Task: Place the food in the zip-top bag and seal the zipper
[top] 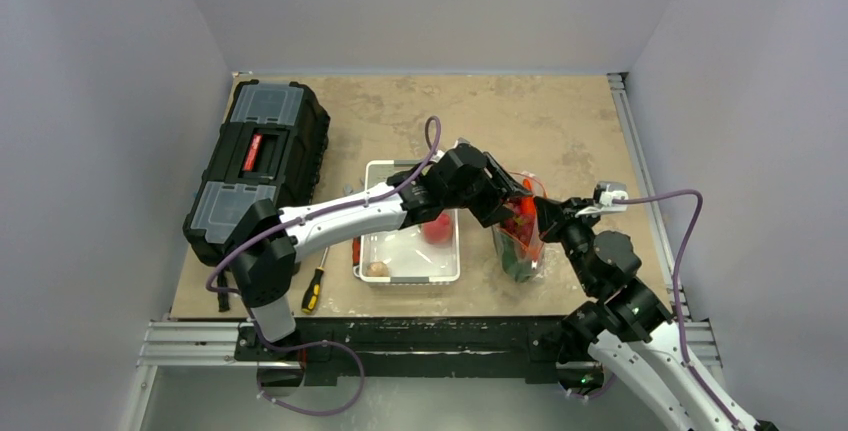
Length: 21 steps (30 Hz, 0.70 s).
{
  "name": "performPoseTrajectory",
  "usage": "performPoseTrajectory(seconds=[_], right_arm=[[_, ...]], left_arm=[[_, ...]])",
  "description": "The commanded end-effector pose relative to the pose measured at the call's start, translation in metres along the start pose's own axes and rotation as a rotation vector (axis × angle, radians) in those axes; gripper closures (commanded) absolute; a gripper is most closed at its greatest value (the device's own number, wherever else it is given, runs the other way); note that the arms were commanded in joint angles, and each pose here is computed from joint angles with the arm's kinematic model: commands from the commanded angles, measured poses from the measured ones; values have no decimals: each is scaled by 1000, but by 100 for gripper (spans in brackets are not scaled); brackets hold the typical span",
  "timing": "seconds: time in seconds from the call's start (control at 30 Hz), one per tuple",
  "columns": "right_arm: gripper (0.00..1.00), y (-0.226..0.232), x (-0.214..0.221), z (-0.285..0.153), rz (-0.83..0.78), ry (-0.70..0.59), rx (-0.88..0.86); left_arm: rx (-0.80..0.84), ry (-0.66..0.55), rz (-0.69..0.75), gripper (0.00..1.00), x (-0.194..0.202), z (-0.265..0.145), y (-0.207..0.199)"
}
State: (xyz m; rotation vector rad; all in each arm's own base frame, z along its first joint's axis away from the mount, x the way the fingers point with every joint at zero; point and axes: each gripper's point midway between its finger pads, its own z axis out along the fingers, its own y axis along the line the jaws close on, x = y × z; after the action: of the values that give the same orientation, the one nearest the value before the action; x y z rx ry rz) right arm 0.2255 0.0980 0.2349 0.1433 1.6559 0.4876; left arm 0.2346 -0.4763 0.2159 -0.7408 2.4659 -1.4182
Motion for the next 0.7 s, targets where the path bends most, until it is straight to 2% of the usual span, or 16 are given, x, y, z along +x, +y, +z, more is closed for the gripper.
performPoseTrajectory(seconds=[0.0, 0.13, 0.3, 0.4, 0.5, 0.67], right_arm=[[100, 7, -11, 1, 8, -44, -30], [100, 5, -12, 1, 7, -45, -20], [100, 5, -10, 2, 6, -39, -15], [100, 5, -10, 2, 6, -39, -15], [100, 4, -10, 3, 6, -39, -11], [100, 4, -9, 4, 4, -34, -7]], left_arm=[[45, -36, 110, 41, -6, -19, -24], [42, -42, 229, 41, -7, -36, -26], [67, -56, 455, 41, -10, -69, -28], [136, -91, 620, 41, -14, -95, -30], [109, -163, 741, 36, -28, -117, -13], [-47, -227, 899, 29, -53, -145, 40]])
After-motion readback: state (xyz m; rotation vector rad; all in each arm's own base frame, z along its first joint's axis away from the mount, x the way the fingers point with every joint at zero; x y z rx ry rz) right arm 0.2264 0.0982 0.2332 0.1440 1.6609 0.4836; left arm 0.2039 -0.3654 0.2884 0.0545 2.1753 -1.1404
